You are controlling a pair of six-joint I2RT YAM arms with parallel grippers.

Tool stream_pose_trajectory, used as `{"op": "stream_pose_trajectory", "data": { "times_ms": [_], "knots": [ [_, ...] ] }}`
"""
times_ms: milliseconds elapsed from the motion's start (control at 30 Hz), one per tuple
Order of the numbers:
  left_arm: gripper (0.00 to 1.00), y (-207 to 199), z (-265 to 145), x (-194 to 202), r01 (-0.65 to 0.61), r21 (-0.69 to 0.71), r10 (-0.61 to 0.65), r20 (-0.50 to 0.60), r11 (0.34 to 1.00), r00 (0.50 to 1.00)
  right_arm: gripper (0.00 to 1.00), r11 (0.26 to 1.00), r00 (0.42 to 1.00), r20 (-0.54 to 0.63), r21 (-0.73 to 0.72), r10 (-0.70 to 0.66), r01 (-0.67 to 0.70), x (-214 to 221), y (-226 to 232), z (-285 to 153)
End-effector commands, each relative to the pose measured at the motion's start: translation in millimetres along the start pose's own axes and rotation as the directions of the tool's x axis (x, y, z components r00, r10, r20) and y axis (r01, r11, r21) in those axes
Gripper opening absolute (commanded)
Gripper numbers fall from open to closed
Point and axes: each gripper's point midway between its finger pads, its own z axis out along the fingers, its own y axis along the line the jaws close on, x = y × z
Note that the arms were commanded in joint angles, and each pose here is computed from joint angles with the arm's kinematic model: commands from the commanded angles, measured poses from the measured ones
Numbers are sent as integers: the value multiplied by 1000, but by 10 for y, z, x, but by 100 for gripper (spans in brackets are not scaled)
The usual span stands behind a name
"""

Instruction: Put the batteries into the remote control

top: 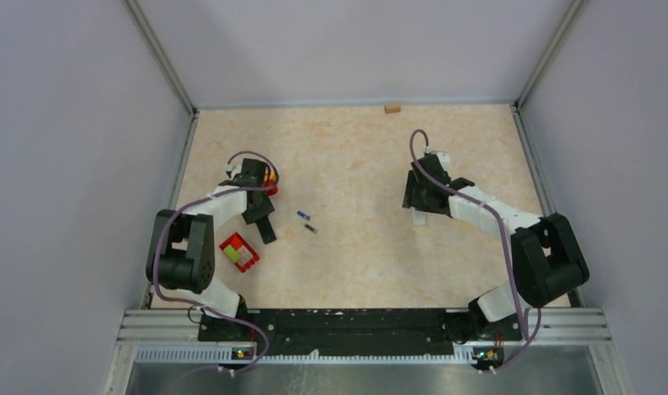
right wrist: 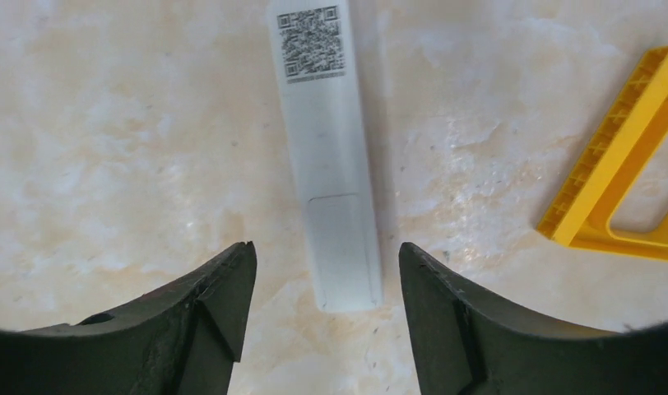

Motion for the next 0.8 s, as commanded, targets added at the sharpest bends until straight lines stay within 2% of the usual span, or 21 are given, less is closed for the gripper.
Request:
{"op": "stream_pose_trajectory", "data": {
  "times_ms": [0,100,233,267,400,567,767],
  "knots": [
    [19,-34,24,373,-8,49,13,-105,999,994,59,983,998,63,-181,18,-6,-296,272,-339],
    [8,-44,-61,333,-6,68,12,-86,998,996,36,968,997,72,-250,29,-10,-273,328,-487],
    [0,-129,-220,281,4,128,5,-73,992,997,14,952,995,86,-306,54,-25,-217,360,-619],
    [0,-159,-271,254,7,147,3,-65,989,998,1,951,994,89,-308,65,-35,-208,353,-637],
    [0,-307,-487,189,10,237,2,-53,971,999,0,935,994,59,-349,91,-65,-125,402,-664],
    [0,-566,-809,184,-3,383,25,-54,924,998,0,876,993,-2,-470,116,-103,-8,626,-727],
    [0,-1128,-1204,396,-93,609,157,-52,788,986,0,808,993,-41,-579,106,-110,120,877,-821]
  ]
}}
